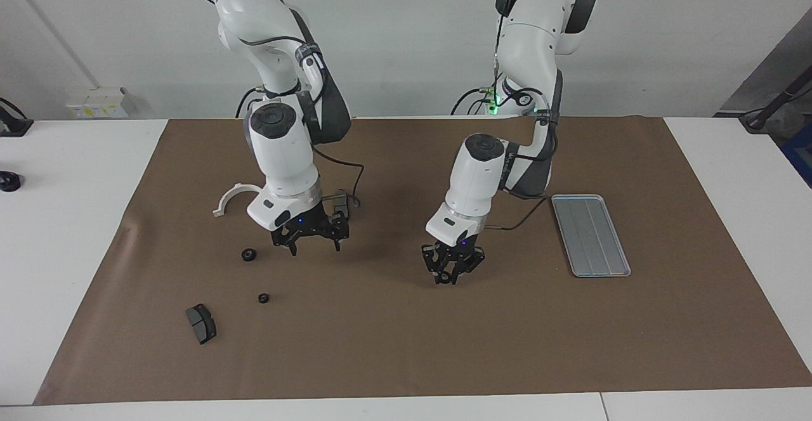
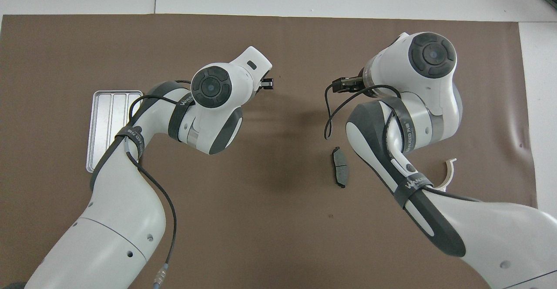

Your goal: Place bearing gear from tray to pile

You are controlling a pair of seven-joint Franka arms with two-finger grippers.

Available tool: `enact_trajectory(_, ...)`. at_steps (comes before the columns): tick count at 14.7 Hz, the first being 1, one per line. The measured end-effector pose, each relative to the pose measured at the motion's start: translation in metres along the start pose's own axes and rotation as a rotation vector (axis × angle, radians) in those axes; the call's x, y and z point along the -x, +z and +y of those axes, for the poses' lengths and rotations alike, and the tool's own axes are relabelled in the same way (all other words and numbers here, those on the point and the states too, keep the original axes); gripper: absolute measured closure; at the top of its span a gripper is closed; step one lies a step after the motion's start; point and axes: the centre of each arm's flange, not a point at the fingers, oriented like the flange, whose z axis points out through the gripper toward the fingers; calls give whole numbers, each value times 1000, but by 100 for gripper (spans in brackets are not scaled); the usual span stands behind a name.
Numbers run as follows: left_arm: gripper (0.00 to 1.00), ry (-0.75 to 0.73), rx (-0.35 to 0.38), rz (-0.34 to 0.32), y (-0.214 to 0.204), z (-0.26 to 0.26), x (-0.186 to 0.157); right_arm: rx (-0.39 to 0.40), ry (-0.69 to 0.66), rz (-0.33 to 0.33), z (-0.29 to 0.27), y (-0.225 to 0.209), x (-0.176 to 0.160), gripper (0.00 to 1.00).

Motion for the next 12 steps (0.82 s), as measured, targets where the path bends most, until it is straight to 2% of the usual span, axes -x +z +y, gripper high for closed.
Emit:
enact_trajectory(2, 50, -5, 4, 13, 0, -2, -1, -3, 2, 0, -5, 4, -2, 0)
enact_trajectory(6, 7, -26, -4, 31, -5, -16, -11, -5, 5, 4, -7, 2, -4, 0)
enact_trajectory(7, 0, -34, -6, 39, -11, -21, -15, -6, 12, 2, -10, 3, -3, 0)
enact_trajectory(12, 0, -57, -39, 57, -71, -77, -27, -33, 53, 6, -93, 34, -7, 0)
